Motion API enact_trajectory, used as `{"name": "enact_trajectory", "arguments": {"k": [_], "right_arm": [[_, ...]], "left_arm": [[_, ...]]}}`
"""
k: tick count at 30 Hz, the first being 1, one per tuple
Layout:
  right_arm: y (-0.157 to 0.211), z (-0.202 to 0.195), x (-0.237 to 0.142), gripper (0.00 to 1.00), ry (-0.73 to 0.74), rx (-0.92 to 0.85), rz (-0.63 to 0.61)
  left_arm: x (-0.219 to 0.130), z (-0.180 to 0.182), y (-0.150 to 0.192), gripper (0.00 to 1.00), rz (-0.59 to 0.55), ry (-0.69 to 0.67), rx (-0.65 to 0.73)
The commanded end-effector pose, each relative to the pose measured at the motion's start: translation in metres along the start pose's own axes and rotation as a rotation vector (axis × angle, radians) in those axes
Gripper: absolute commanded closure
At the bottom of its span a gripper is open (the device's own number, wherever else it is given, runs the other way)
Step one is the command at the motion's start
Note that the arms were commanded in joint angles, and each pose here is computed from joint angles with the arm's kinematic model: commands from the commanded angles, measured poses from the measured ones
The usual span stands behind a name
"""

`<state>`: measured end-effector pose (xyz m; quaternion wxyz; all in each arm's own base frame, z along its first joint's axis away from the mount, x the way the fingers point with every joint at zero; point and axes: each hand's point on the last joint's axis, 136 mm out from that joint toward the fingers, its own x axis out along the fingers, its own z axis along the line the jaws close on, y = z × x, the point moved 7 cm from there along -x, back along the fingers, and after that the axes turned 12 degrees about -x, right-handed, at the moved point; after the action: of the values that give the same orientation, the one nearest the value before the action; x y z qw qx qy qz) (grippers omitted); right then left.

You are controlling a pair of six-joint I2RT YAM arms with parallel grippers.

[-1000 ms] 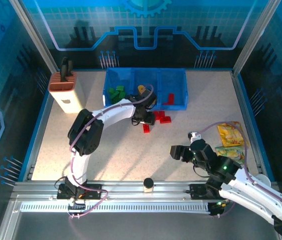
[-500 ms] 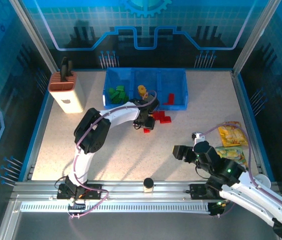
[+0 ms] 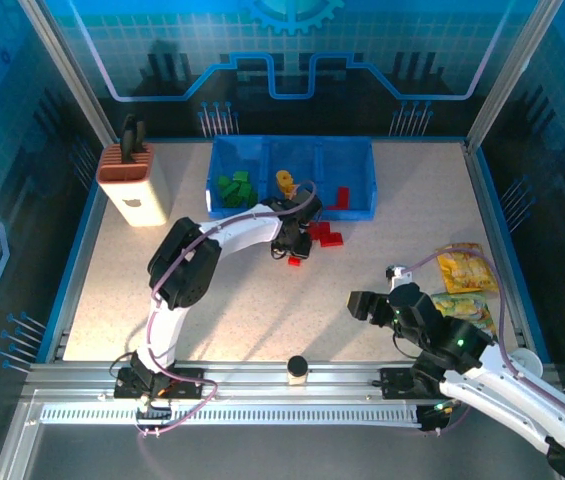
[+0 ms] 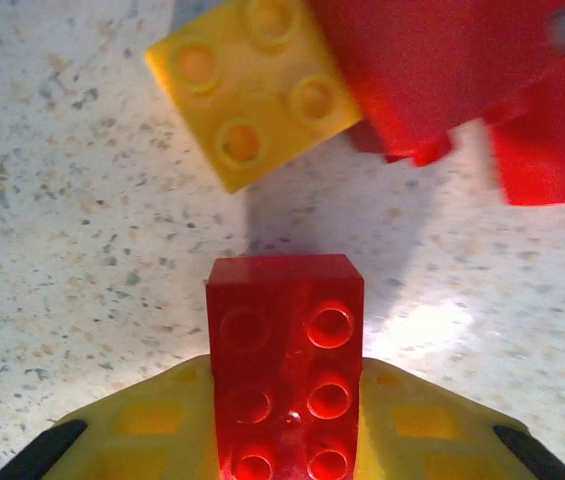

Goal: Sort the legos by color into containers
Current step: Pick up the lego from the center of the table, then place the lego in the container.

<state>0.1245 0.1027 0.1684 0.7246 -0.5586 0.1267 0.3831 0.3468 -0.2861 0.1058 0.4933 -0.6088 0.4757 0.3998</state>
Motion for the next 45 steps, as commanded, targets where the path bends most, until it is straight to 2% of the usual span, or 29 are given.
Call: {"name": "enact_trajectory", "arguments": {"k": [1, 5, 8, 14, 19, 32, 41, 43, 45], "right_arm": [[0.000, -0.005, -0.005, 0.20, 0.034, -0.002, -0.013], [0.000, -0.018, -0.016, 0.20, 0.141, 0.017, 0.002], [0.002, -0.019, -0.019, 0.20, 0.131, 0.019, 0.004], [0.010, -0.024, -0.023, 0.20, 0.113, 0.037, -0.002], [0.011, -0.024, -0.023, 0.20, 0.109, 0.039, -0.002], [0.006, -0.015, -0.018, 0.20, 0.066, 0.022, -0.002], [0.006, -0.016, -0.024, 0.20, 0.069, 0.016, 0.003], [0.006, -0.017, -0.026, 0.20, 0.071, 0.016, 0.000], [0.005, -0.018, -0.027, 0.20, 0.069, 0.019, -0.006]], "left_arm": [[-0.067, -0.038, -0.030, 0.78, -0.143, 0.217, 0.057], [-0.093, -0.055, -0.059, 0.78, -0.223, 0.261, 0.084], [-0.100, -0.064, -0.082, 0.77, -0.258, 0.278, 0.081], [-0.085, -0.072, -0.121, 0.74, -0.309, 0.266, 0.060], [-0.070, -0.068, -0.146, 0.74, -0.339, 0.276, -0.010], [-0.065, -0.081, -0.166, 0.70, -0.429, 0.387, -0.013], [-0.036, -0.079, -0.172, 0.67, -0.416, 0.378, -0.040], [-0.034, -0.081, -0.170, 0.61, -0.403, 0.394, -0.040], [-0.034, -0.083, -0.170, 0.50, -0.388, 0.416, -0.036]]}}
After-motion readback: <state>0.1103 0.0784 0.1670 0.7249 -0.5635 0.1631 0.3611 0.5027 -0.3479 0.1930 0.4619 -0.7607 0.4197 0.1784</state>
